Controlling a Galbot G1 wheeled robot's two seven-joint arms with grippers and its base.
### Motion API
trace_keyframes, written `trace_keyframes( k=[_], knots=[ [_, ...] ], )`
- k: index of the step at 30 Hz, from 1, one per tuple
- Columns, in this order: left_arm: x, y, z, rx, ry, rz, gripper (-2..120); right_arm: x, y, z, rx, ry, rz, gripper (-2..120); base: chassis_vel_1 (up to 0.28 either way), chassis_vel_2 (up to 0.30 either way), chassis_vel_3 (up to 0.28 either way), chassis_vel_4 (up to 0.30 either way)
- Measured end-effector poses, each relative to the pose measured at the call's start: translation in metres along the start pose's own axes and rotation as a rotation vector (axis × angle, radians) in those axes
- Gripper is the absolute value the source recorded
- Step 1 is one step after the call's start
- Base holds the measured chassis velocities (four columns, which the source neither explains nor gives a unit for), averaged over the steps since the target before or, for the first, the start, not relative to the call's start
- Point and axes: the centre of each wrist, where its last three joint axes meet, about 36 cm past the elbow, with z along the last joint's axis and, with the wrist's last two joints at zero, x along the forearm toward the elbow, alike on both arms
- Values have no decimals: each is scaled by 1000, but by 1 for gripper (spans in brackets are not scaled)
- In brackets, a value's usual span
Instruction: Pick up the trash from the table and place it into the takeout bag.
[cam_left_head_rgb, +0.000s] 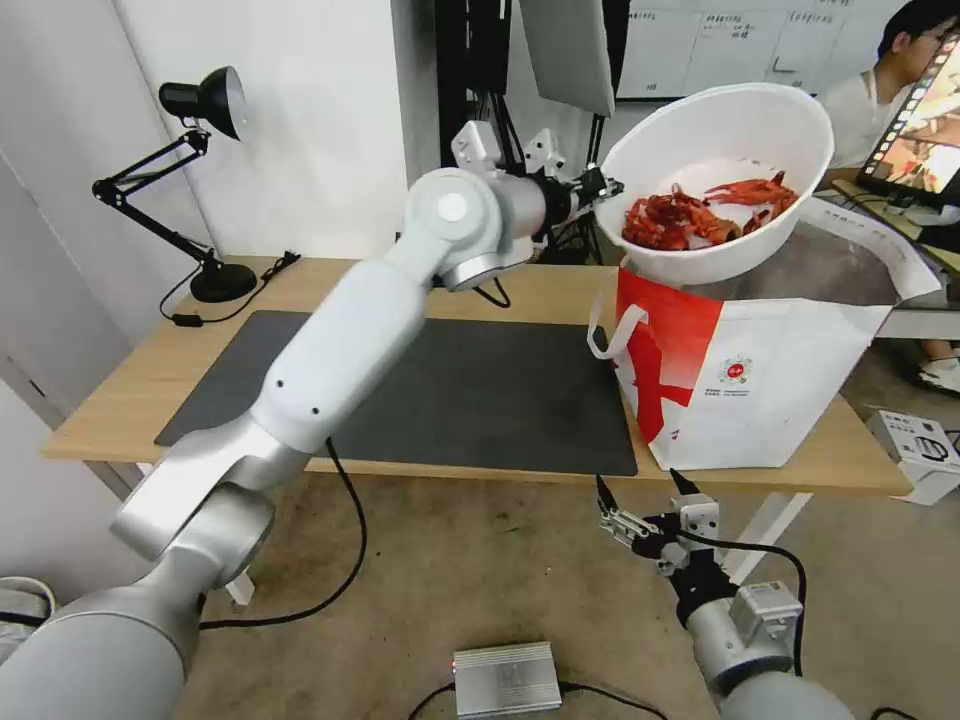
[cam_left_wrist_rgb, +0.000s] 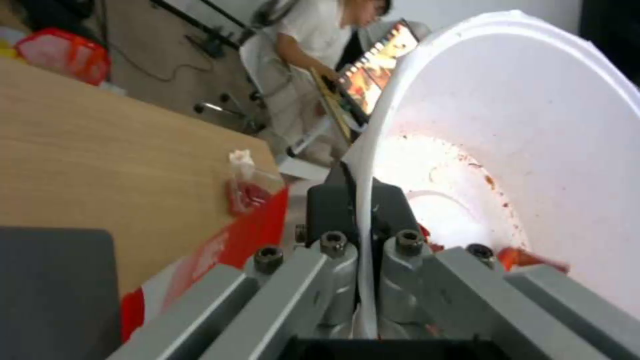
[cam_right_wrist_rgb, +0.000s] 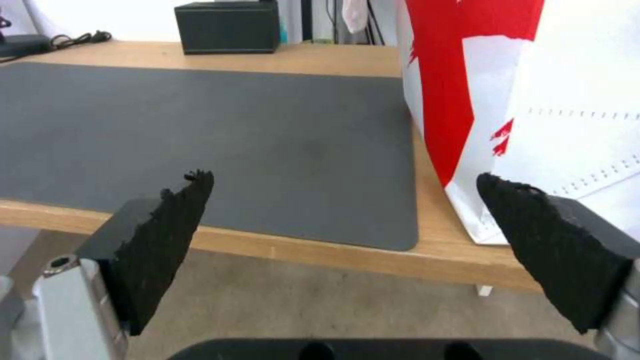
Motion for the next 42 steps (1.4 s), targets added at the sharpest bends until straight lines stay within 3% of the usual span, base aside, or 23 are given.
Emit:
trace_keyframes(
  k=[7, 13, 26, 36, 38, 39, 42],
  knots=[
    [-22, -5, 6, -13, -18, -53, 0, 0, 0, 0, 0, 0, 0, 100, 0, 0, 0, 0],
    [-27, 4, 22, -62, -4, -81, 0, 0, 0, 0, 0, 0, 0, 100, 0, 0, 0, 0],
    [-26, 4, 30, -100, 5, -84, 0, 0, 0, 0, 0, 0, 0, 100, 0, 0, 0, 0],
    [-12, -11, 13, -154, -10, -14, 35, 0, 0, 0, 0, 0, 0, 100, 0, 0, 0, 0],
    [-12, -11, 13, -154, -10, -14, 35, 0, 0, 0, 0, 0, 0, 100, 0, 0, 0, 0],
    [-8, -13, 8, -165, -18, -8, 47, 0, 0, 0, 0, 0, 0, 100, 0, 0, 0, 0],
    [-5, -12, 6, -173, -21, -9, 57, 0, 0, 0, 0, 0, 0, 100, 0, 0, 0, 0]
  ],
)
